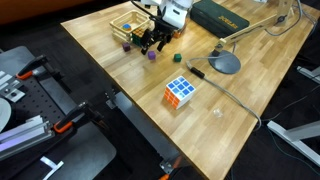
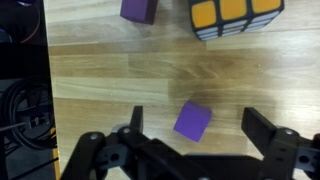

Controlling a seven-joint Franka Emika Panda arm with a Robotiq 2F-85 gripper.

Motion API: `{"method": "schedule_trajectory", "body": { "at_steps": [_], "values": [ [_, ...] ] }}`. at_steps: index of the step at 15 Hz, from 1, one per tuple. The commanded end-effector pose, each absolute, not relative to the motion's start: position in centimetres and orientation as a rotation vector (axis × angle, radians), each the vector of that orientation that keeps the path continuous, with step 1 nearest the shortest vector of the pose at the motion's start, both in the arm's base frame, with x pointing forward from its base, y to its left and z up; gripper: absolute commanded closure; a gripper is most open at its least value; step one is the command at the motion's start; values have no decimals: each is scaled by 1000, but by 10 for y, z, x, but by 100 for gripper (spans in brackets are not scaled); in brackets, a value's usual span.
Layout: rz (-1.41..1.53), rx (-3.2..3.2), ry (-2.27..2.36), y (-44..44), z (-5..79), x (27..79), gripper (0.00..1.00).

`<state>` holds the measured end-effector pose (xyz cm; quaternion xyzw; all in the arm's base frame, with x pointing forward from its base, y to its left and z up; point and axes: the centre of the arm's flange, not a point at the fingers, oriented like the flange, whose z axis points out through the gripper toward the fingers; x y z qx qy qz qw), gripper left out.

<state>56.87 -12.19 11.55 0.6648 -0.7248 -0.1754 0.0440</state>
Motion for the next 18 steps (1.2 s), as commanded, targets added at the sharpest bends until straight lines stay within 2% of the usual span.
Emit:
{"method": "schedule_trajectory", "body": {
  "at_steps": [1, 8, 17, 18],
  "values": [
    [-513, 1926, -2369, -120, 126, 556, 0],
    [-523, 1766, -2607, -128, 135, 539, 0],
    [-451, 1739, -2577, -131, 124, 535, 0],
    [-440, 1736, -2581, -131, 123, 535, 5]
  ]
}}
